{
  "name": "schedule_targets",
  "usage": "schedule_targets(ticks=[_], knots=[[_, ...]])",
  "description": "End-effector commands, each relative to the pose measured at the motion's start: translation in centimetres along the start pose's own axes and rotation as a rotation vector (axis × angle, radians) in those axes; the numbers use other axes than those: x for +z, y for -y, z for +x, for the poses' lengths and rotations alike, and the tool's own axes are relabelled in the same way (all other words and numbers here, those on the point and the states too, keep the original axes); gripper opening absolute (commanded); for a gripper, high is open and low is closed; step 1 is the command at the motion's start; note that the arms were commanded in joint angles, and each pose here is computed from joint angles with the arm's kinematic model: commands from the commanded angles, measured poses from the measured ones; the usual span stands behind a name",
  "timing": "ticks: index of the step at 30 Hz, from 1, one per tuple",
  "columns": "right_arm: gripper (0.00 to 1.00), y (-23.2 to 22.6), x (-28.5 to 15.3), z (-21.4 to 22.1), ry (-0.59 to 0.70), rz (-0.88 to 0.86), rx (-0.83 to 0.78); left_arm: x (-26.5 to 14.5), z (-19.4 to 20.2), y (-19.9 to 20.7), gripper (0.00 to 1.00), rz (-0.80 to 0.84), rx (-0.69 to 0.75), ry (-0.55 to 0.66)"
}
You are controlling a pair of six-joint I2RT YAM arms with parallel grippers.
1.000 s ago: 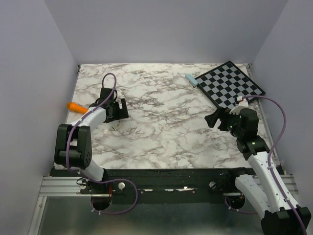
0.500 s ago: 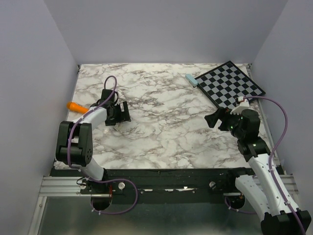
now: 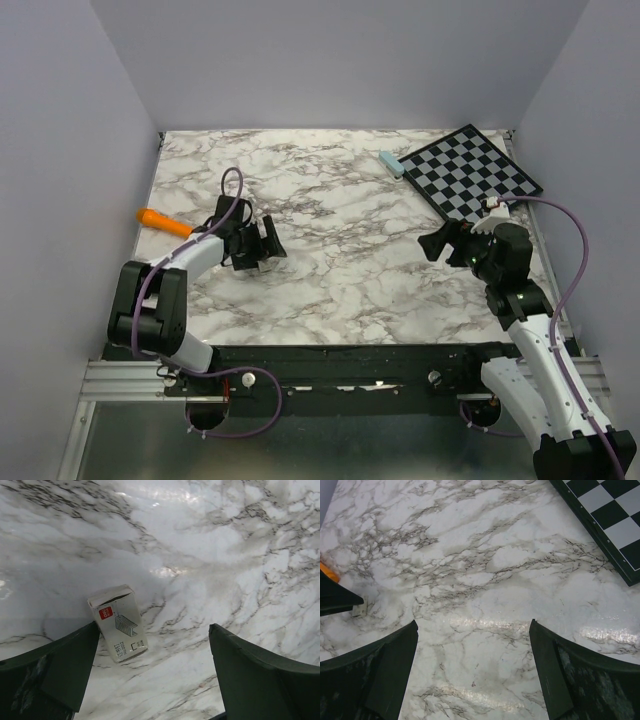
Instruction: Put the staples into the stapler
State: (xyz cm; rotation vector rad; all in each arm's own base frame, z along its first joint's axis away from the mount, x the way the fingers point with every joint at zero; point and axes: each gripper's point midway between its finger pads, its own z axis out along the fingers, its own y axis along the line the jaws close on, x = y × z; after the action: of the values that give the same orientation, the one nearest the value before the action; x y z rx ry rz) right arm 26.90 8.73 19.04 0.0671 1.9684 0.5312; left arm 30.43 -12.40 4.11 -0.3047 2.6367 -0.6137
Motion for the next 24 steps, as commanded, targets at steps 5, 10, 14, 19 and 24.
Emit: schedule_targets(ticks=[5, 10, 14, 19, 24], knots=[[1.00, -0.4, 0.0, 0.2, -0.001, -0.030, -0.005, 0.5, 1.3, 5.7, 0.99, 0.163, -0.106, 0.012], [1.00, -0.5, -0.1, -0.1, 0.003, -0.029, -0.006, 0.7, 2.3, 9.3, 0.99, 0.249, -0.131, 0.015], [1.00, -0.5, 0.0, 0.0, -0.002, -0.033, -0.007, 1.3, 3.5, 11.4, 0.99, 0.298, -0.159, 0.000], [1.00, -0.7, 0.0, 0.0, -0.009, -0.040, -0.001, 2.0, 4.1, 14.2, 0.99, 0.354, -0.179, -0.022], [1.00, -0.8, 0.2, 0.2, -0.024, -0.047, 0.000, 2.5, 5.6, 17.7, 0.99, 0.421, -0.135, -0.074]])
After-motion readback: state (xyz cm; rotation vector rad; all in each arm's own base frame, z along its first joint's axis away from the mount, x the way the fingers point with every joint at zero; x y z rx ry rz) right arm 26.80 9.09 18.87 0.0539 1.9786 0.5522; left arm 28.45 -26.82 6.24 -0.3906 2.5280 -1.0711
